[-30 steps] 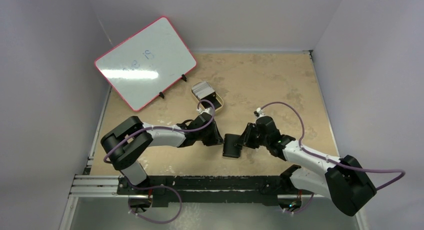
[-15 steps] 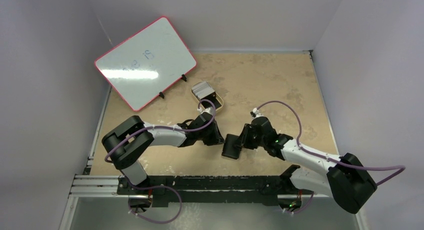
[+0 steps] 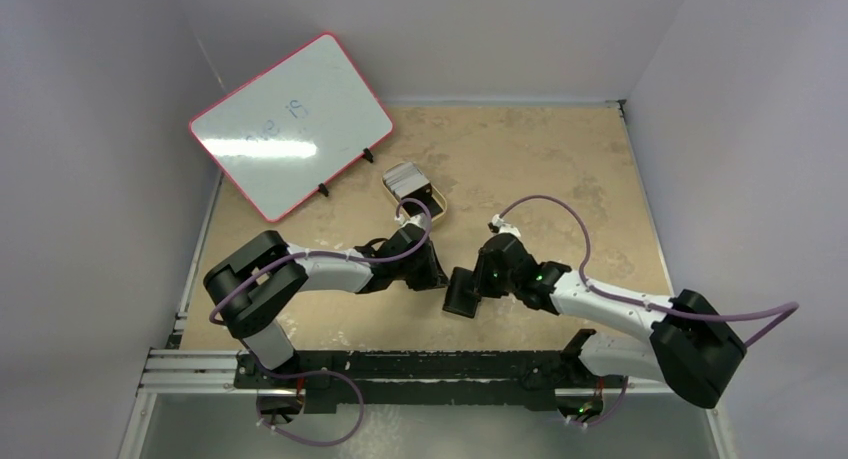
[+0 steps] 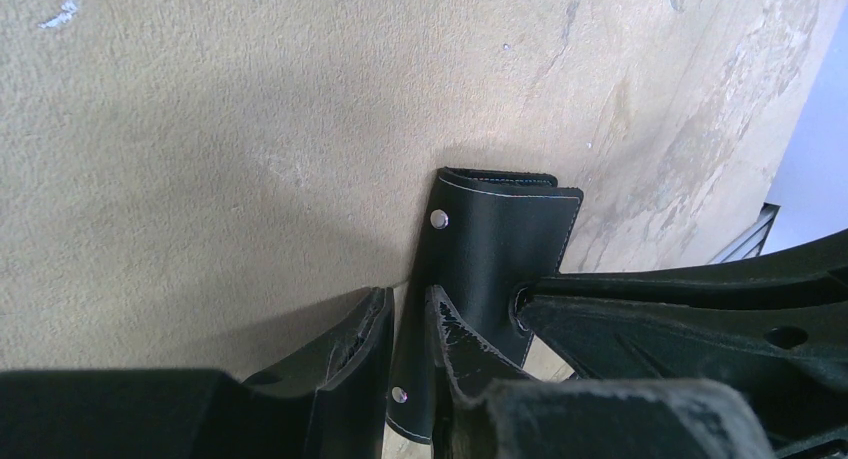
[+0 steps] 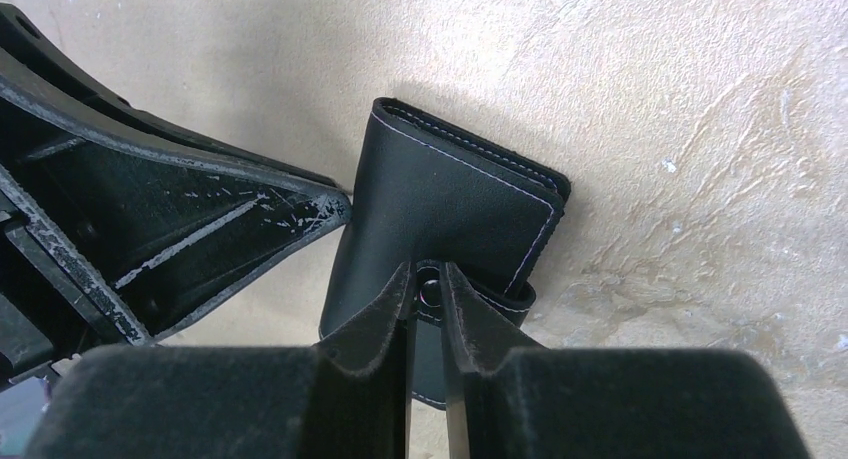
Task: Put the credit cards into the card holder
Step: Close the card holder at the center of the board.
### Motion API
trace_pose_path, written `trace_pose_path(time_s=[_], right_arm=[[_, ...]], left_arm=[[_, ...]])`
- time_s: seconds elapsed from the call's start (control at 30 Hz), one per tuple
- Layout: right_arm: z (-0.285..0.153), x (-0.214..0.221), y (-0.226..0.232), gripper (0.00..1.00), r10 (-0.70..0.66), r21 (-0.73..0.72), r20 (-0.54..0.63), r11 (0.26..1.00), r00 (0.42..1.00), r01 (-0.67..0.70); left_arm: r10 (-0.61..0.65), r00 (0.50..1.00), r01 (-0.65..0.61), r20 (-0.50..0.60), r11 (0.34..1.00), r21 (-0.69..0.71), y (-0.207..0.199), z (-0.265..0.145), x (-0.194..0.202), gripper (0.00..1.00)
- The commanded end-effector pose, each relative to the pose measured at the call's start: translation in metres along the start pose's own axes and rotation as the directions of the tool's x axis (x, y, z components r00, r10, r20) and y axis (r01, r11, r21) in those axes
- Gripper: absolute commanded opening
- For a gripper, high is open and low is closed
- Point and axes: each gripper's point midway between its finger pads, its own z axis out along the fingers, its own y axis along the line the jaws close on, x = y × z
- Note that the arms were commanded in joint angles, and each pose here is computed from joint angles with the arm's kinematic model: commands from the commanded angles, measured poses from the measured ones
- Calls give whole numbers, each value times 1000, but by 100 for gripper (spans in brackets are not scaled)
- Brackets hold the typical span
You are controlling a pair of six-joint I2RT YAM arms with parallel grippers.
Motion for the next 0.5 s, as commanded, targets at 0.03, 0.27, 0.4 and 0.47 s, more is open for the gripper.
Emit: trace_pose_path(time_s=[0.03, 0.27, 0.4, 0.47], right_arm=[[-1, 22, -23, 15, -34, 129, -78, 991, 996, 44], [3, 36, -27, 8, -74, 188, -116, 978, 990, 96], [-1, 42, -28, 6, -92, 224, -119, 968, 989, 117], [-3, 44, -28, 5, -103, 236, -118, 963, 988, 128]], left_arm=[[7, 1000, -7, -1, 999, -37, 5, 6, 0, 18], [7, 1000, -7, 0, 999, -41, 6, 6, 0, 18], [6, 1000, -6, 0, 999, -51, 9, 6, 1, 18], [9, 1000, -9, 1, 999, -53, 9, 6, 0, 18]])
